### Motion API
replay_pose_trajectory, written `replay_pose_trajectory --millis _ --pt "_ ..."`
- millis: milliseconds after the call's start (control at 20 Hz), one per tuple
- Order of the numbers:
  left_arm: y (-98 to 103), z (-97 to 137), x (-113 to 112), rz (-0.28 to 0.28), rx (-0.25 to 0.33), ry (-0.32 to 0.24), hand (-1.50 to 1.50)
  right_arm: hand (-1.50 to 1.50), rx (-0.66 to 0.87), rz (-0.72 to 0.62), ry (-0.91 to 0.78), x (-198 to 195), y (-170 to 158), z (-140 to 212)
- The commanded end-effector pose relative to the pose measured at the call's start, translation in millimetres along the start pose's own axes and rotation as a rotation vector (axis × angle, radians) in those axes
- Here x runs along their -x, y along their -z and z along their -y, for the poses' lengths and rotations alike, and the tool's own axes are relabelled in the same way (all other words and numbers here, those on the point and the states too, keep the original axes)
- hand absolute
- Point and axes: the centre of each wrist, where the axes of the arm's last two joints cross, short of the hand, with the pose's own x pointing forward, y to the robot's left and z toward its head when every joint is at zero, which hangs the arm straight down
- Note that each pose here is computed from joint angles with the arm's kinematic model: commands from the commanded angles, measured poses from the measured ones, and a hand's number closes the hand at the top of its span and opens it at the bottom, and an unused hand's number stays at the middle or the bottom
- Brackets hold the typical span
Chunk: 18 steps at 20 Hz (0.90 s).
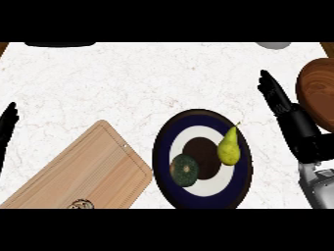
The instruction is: Pick the squash from the plate and place it in the bowl
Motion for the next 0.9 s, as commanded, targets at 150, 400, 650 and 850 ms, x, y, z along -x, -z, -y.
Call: replay_pose_trajectory --millis 150,400,650,850 --pt "15.4 25.8 -20.7 0.019 -0.018 -0.134 0.0 1.5 -0.256 0.409 -0.001 -68.3 16.6 -35.7" --pt "20.6 31.3 -27.7 -0.048 -0.026 -0.236 0.0 -1.5 -0.114 0.08 -0.61 -34.8 -1.4 9.6" --pt "24.1 37.2 -39.7 -0.055 -0.02 -0.245 0.0 -1.5 -0.052 0.205 -0.483 -16.1 -96.3 -44.7" --pt "26.1 22.8 -57.8 -0.05 -0.007 -0.267 0.0 -1.5 -0.074 0.168 -0.539 -21.0 -135.0 -46.9"
